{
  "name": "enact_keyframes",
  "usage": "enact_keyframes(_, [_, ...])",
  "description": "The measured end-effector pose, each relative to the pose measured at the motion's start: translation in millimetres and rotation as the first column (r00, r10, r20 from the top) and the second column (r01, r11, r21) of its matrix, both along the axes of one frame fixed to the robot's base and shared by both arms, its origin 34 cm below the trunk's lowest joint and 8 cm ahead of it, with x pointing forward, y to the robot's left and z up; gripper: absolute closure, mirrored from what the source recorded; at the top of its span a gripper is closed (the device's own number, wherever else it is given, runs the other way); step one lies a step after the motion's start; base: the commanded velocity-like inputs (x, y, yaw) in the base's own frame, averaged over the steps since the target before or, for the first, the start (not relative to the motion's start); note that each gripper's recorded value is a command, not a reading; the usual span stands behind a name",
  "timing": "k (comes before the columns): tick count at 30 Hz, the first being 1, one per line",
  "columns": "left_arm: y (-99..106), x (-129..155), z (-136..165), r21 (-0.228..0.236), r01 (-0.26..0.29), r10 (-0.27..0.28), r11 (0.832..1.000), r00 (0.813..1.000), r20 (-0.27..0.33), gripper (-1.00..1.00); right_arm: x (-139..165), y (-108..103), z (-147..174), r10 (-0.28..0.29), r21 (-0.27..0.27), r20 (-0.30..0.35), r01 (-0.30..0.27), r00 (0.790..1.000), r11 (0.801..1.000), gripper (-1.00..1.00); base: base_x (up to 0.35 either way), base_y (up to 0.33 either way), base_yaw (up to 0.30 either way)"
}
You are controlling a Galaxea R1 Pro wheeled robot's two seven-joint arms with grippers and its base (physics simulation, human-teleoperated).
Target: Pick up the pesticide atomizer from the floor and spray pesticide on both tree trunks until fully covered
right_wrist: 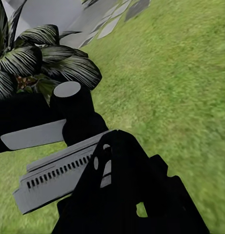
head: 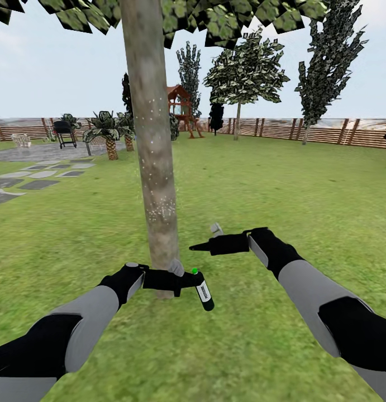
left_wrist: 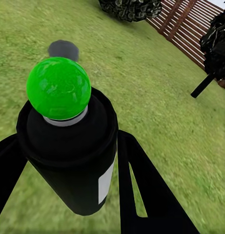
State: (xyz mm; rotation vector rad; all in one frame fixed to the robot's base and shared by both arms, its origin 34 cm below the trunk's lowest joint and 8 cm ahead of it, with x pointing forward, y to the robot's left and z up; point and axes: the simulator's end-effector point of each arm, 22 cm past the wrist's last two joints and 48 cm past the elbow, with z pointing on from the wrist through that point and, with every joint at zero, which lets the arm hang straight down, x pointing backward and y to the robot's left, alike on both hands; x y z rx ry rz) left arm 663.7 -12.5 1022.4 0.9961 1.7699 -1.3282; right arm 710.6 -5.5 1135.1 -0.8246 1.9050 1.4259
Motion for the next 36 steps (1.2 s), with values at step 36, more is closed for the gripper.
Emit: enact_keyframes(36, [0,1,0,-0.002,-0.003,0.003,1.000,1.000,0.000,1.00,-15,4,-32,0.048,-0.106,-0.010,-0.049,0.999,0.993,1.00,0.000,0.000,0.000])
